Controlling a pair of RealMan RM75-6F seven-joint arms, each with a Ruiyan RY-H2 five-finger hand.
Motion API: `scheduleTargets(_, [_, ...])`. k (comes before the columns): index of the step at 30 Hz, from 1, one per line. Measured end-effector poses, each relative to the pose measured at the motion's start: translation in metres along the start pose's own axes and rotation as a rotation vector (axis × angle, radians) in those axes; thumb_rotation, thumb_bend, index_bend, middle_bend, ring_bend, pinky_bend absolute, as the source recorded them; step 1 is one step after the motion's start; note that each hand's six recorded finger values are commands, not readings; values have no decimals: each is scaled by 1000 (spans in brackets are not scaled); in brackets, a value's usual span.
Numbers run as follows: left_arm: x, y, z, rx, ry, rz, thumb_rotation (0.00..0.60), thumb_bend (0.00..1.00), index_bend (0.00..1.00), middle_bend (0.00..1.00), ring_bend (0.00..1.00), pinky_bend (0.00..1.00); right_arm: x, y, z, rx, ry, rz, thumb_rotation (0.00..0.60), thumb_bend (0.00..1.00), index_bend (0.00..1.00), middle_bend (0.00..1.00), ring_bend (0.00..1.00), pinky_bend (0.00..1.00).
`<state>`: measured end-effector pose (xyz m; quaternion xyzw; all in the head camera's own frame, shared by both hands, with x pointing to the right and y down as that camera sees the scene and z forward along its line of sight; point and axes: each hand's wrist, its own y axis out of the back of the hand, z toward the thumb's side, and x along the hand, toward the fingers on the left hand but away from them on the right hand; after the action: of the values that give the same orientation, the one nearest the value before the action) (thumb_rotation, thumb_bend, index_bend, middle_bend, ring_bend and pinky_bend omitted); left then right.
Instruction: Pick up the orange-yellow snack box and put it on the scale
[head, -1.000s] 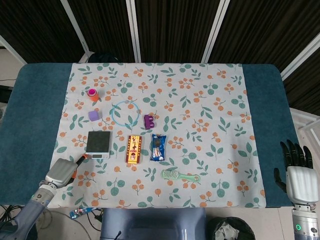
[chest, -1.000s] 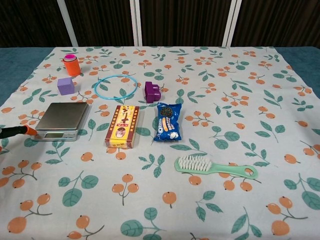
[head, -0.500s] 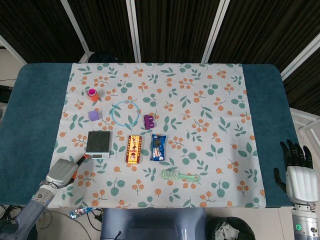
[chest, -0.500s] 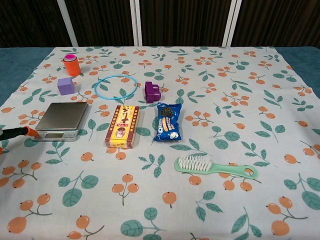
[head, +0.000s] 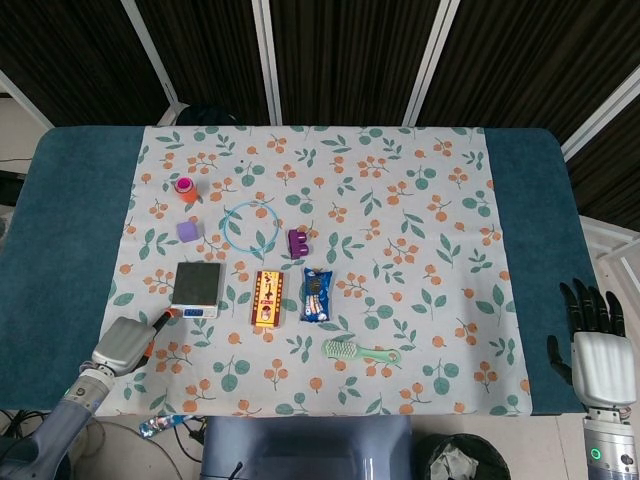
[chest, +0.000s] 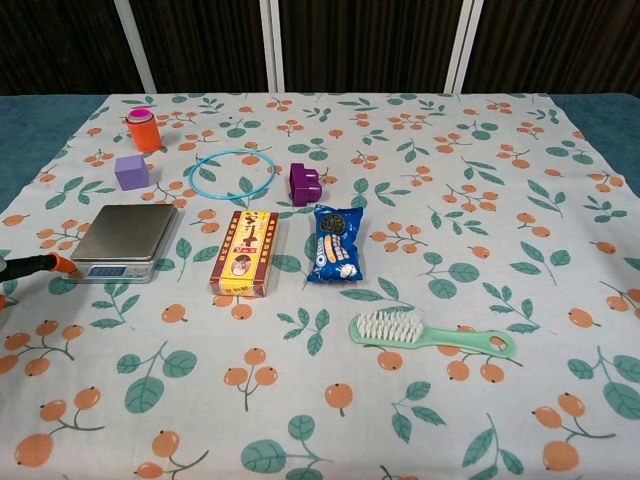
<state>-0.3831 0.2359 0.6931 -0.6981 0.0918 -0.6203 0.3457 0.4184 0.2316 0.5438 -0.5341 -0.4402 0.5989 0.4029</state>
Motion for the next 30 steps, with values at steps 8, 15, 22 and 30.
scheduleTargets(8, [-9, 28, 8, -19, -22, 101, 600, 792, 127, 826, 708, 688, 0, 0, 0, -1, 2, 2, 600, 513, 34, 67, 58, 25])
scheduleTargets(15, [-28, 66, 6, -35, -7, 227, 600, 541, 112, 605, 540, 602, 0, 0, 1, -2, 3, 1, 600, 514, 34, 67, 58, 25])
scheduleTargets(22, [-24, 96, 25, -59, -79, 293, 600, 140, 88, 225, 164, 264, 0, 0, 1, -2, 2, 2, 600, 514, 34, 67, 58, 26])
scheduleTargets(30, [0, 144, 69, 31, -244, 381, 600, 91, 87, 169, 77, 147, 0, 0, 0, -2, -3, 1, 600, 513, 34, 67, 58, 26])
